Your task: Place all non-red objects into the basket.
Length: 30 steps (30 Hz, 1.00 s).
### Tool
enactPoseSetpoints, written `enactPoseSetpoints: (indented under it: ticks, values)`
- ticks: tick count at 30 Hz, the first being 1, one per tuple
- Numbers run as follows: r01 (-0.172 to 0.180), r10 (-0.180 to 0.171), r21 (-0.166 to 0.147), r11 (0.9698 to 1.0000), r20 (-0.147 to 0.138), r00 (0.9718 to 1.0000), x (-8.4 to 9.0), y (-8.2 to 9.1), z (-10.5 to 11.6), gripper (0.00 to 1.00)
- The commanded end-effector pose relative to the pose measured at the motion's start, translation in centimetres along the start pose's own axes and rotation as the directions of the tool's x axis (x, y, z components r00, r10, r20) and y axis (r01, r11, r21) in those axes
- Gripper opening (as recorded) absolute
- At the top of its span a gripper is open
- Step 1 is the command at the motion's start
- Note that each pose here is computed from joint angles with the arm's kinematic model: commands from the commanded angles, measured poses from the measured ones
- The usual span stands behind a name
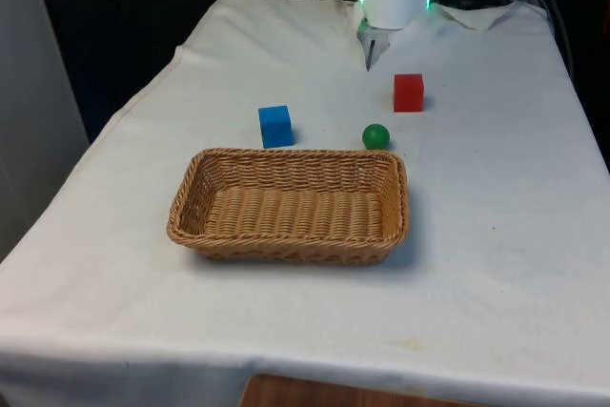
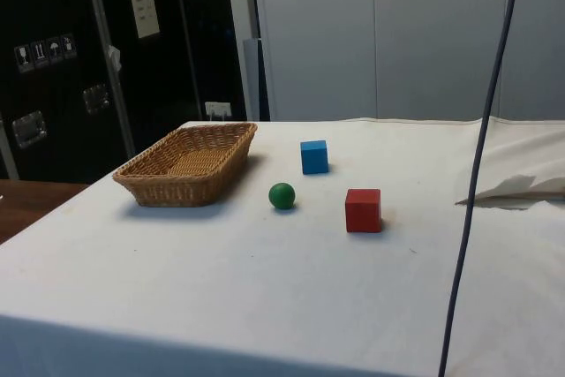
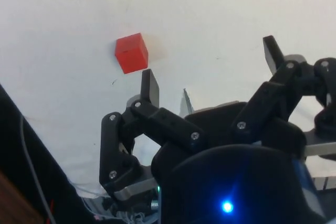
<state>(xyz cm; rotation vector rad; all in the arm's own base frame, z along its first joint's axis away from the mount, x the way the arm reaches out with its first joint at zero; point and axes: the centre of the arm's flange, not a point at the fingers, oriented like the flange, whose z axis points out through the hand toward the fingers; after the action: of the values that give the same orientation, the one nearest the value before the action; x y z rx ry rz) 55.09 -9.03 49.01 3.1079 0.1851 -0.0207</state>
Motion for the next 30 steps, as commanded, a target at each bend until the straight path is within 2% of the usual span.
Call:
enactPoseSetpoints:
  ticks: [1,3,4,5,9,12,13,14,21,22,23,29,30]
  values:
    - [0.010,-0.010,-0.008,0.9999,-0.010,0.9999,-0.2,0.2,0.0,1.00]
    - [0.019,-0.019,-0.008,0.9998,-0.010,0.9998,-0.3,0.5,0.0,1.00]
    - [0.011,-0.011,0.000,0.9999,-0.001,0.9999,-0.1,0.3,0.0,1.00]
    - [0.023,-0.023,-0.008,0.9997,-0.010,0.9997,-0.4,0.7,0.0,1.00]
    - [0.040,-0.040,-0.008,0.9992,-0.009,0.9992,-0.7,1.4,0.1,1.00]
    - [0.055,-0.055,-0.007,0.9985,-0.004,0.9985,-1.0,2.3,0.3,1.00]
    - [0.049,-0.049,0.003,0.9988,0.005,0.9988,-0.8,2.1,0.4,1.00]
    - [0.057,-0.057,-0.008,0.9983,-0.002,0.9984,-1.1,2.6,0.4,1.00]
    - [0.075,-0.075,-0.013,0.9971,0.009,0.9971,-1.9,4.3,0.8,1.00]
    - [0.072,-0.072,-0.002,0.9974,0.018,0.9973,-1.7,4.1,0.9,1.00]
    - [0.080,-0.079,-0.015,0.9967,0.012,0.9968,-2.1,4.6,1.0,1.00]
    - [0.091,-0.090,-0.027,0.9955,0.016,0.9958,-2.5,5.6,1.4,1.00]
    - [0.088,-0.087,-0.016,0.9960,0.026,0.9958,-2.4,5.5,1.6,1.00]
